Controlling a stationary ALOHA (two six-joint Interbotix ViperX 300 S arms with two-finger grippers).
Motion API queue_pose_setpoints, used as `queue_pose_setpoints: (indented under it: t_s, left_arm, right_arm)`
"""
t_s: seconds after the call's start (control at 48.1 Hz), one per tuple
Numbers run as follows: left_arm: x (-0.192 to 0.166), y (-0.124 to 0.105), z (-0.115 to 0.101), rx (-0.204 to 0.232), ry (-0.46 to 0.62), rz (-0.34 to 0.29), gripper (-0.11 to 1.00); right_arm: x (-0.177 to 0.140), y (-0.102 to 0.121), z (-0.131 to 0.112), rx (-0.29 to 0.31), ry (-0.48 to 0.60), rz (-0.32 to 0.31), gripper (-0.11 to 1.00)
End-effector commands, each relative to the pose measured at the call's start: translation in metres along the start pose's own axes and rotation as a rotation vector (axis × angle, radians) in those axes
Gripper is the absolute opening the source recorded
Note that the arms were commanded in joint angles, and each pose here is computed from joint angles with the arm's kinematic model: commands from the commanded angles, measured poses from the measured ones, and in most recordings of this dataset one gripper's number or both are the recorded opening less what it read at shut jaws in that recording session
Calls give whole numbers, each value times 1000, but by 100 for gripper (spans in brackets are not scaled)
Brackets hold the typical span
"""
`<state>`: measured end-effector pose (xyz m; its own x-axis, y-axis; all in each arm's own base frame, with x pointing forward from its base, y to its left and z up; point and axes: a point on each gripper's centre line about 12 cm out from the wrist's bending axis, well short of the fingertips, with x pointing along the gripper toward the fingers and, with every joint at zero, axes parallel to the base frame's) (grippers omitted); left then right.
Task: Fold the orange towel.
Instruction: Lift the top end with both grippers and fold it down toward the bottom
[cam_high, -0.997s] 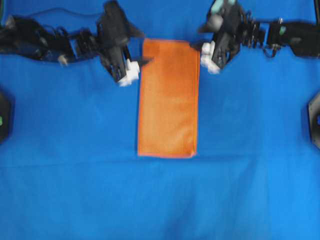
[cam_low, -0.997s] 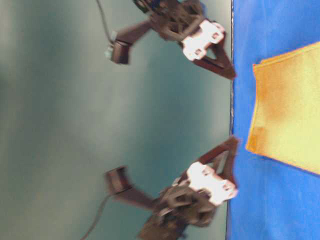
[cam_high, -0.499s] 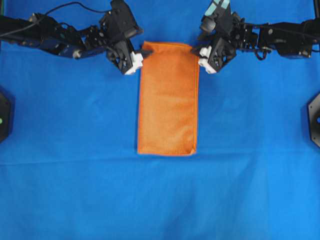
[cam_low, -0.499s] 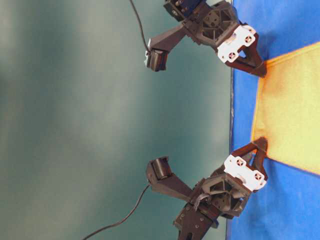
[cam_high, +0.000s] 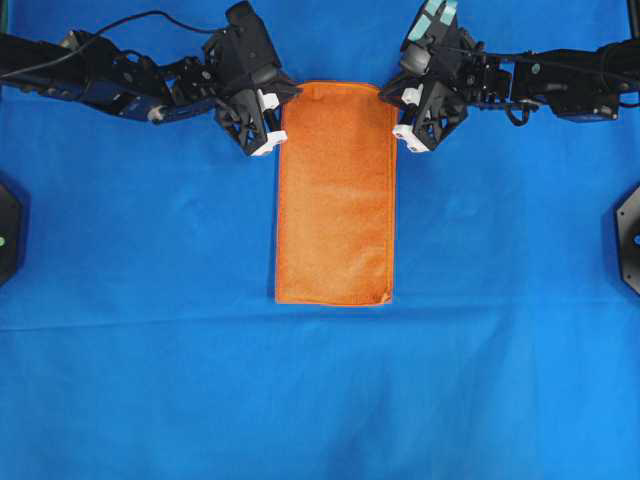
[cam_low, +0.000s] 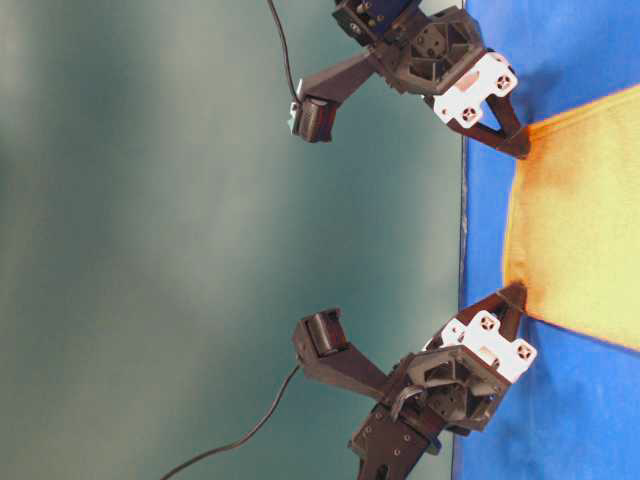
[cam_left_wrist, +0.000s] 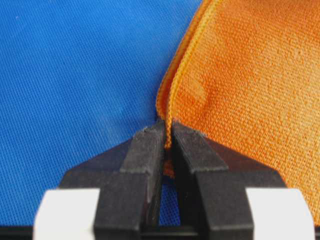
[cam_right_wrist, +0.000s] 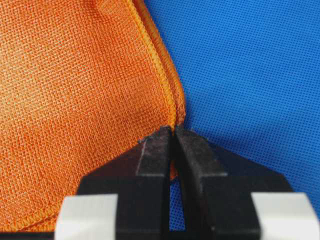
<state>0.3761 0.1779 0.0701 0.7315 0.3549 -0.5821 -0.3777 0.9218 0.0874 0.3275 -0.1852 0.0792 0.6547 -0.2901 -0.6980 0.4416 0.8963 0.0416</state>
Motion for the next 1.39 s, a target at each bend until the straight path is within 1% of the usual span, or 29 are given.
queue_pose_setpoints:
  t_s: [0.0, 0.083, 0.187, 0.416, 0.519, 0.748, 0.873, 1.018, 1.164, 1.288, 1.371]
  left_arm:
    - [-3, -3, 9, 10, -27, -5, 2]
    - [-3, -7, 10, 15, -29, -13, 2]
    - [-6, -6, 14, 16, -34, -12, 2]
    - [-29, -1, 43, 23, -84, -4, 2]
    - [-36, 1, 52, 43, -109, 3, 2]
    - [-37, 2, 50, 49, -89, 2, 2]
    - [-40, -3, 50, 55, -68, -12, 2]
    - [-53, -14, 55, 71, -41, -40, 2]
    - [-76, -33, 66, 99, -49, -84, 2]
    - [-97, -50, 73, 125, -73, -125, 2]
    - [-107, -60, 75, 121, -84, -150, 2]
  right_arm:
    - [-2, -1, 8, -6, -24, -1, 3]
    - [-3, -1, 11, -6, -32, -1, 3]
    - [-10, -2, 18, -7, -52, -8, 3]
    - [-37, -4, 38, -20, -93, -39, 3]
    - [-45, -4, 42, -30, -105, -43, 3]
    - [-47, -4, 43, -30, -111, -43, 3]
    - [-48, -2, 43, -29, -115, -39, 3]
    - [-56, 10, 46, -34, -129, -20, 3]
    - [-75, 37, 49, -82, -135, 19, 3]
    - [-90, 58, 49, -110, -129, 46, 3]
    - [-98, 71, 44, -118, -119, 70, 3]
